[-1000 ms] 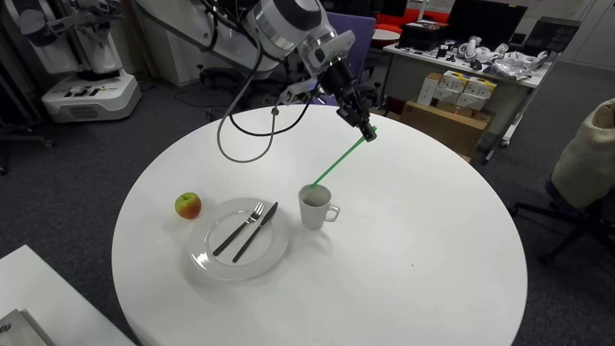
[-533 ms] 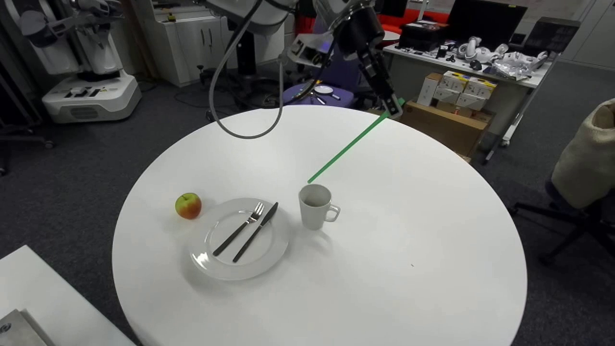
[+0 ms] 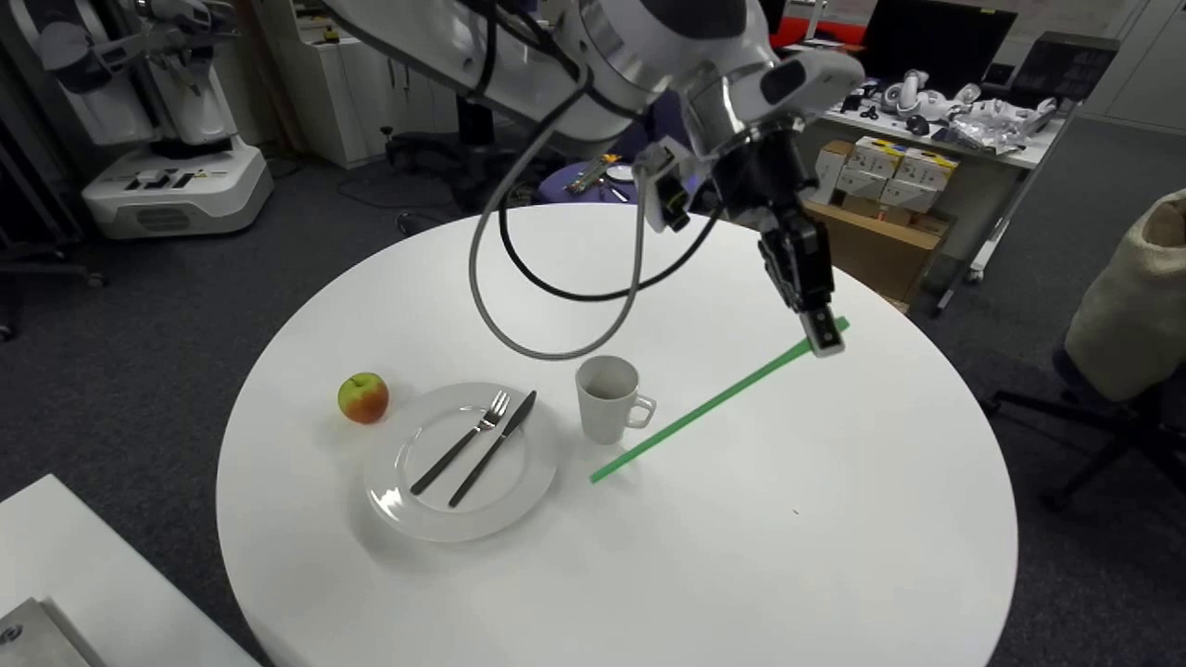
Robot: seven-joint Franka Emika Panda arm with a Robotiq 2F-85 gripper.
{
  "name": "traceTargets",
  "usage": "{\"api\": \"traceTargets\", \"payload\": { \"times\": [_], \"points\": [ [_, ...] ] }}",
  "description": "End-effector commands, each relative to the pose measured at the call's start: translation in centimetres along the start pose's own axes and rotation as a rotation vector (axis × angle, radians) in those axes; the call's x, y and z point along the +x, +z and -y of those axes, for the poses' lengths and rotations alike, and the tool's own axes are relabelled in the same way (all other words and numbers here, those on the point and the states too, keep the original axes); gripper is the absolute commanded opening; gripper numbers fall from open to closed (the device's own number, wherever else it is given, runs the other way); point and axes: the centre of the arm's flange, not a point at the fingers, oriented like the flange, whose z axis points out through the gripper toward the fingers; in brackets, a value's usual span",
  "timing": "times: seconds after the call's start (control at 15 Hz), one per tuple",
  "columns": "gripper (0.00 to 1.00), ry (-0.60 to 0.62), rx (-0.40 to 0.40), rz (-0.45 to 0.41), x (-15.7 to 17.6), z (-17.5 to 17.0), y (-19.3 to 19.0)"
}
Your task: Remove the green straw from the cup and put it on the table
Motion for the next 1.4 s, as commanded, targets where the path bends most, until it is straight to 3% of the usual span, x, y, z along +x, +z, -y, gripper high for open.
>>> {"api": "traceTargets", "payload": {
  "times": [0.0,0.07,0.2,0.4,0.73,1.33],
  "points": [
    [0.00,-0.109,-0.166,0.005,2.7,2.6,4.8],
    [0.00,-0.155,-0.192,0.018,2.4,3.4,6.1],
    [0.00,-0.279,-0.137,0.076,1.5,5.4,7.5],
    [0.00,-0.336,0.037,0.161,-0.1,8.2,6.8],
    [0.00,-0.334,0.322,0.241,-0.4,9.6,3.6],
    [0.00,-0.373,0.775,0.362,2.6,8.0,5.3]
  ]
}}
